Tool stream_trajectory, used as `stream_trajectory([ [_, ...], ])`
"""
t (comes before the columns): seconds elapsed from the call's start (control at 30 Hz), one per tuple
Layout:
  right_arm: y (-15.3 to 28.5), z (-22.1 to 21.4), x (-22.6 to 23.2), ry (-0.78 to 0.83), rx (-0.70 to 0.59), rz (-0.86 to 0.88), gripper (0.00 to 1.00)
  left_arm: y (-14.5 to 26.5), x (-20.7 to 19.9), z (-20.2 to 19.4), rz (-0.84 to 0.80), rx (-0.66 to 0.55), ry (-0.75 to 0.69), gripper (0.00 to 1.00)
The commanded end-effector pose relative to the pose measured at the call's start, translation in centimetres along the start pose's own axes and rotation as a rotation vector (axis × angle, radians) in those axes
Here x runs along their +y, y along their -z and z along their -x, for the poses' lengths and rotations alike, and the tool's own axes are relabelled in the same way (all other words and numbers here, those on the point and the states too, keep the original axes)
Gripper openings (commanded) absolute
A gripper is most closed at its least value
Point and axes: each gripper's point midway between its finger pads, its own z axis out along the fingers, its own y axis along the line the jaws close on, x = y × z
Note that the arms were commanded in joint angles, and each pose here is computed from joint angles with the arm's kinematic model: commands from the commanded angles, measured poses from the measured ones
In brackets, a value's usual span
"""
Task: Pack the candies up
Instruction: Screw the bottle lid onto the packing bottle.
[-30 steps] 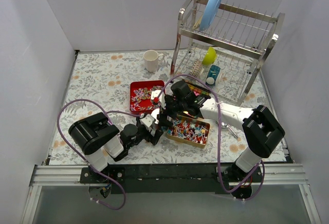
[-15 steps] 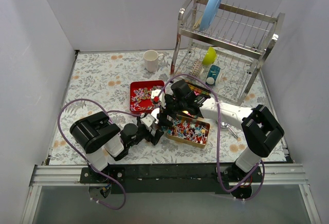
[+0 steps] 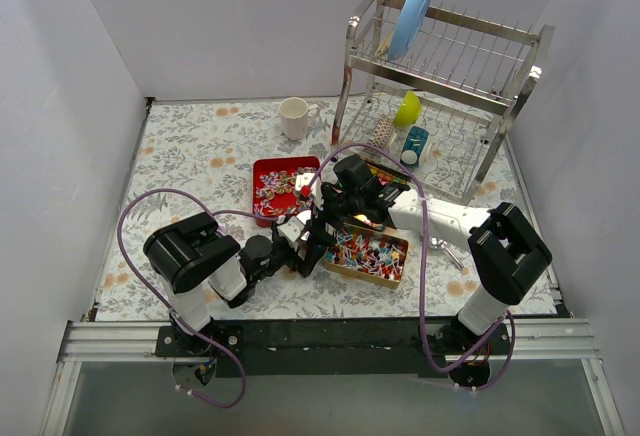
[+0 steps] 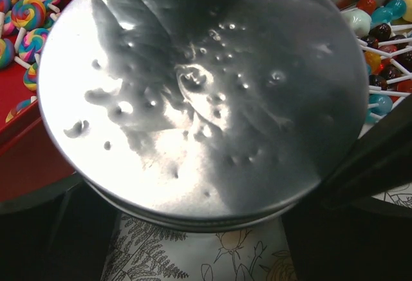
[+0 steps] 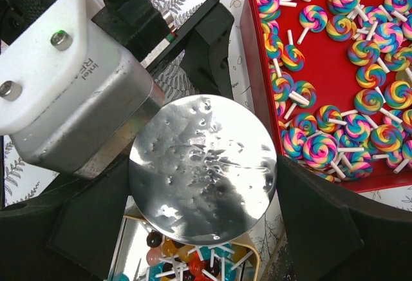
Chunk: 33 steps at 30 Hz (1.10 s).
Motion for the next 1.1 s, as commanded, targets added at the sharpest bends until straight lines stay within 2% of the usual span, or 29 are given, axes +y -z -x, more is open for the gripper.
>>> stream_trajectory([
  [0.0,0.1,-9.3,5.2,-0.269,0.302,0.142,0.68,0.6,-1.3,4.1,-0.072,-0.178,-0.021,0.83],
  [0.07,0.4,-9.3,4.6,-0.240,0.319,0.125,0.74,0.6,-1.2,3.9,-0.073,-0.169,-0.040,0.65],
  [0.17,1.0,-8.6,3.7,-0.199,0.322,0.109,0.80,0.0,-1.2,2.4,-0.075,-0.098,-0.035,0.46],
  [0.33,2.5,-7.9,2.9,-0.199,0.324,0.134,0.87,0.2,-2.1,2.1,-0.130,-0.087,-0.044,0.36],
  [0.37,3.1,-8.4,3.2,-0.210,0.347,0.147,0.98,0.2,-2.1,1.7,-0.131,-0.078,-0.040,0.26],
  [0.5,4.2,-8.6,3.5,-0.194,0.367,0.165,0.98,-0.1,-2.0,0.9,-0.127,-0.054,-0.025,0.00],
  [0.83,5.2,-8.7,4.0,-0.179,0.374,0.167,0.98,-0.3,-2.2,0.0,-0.136,-0.040,-0.022,0.00],
  [0.93,6.4,-6.9,4.1,-0.181,0.320,0.161,0.98,-0.2,-2.6,0.1,-0.162,-0.042,-0.018,0.00],
  [1.07,8.6,-2.9,3.0,-0.092,0.190,0.132,0.97,0.1,-3.2,0.0,-0.195,-0.041,-0.032,0.00],
])
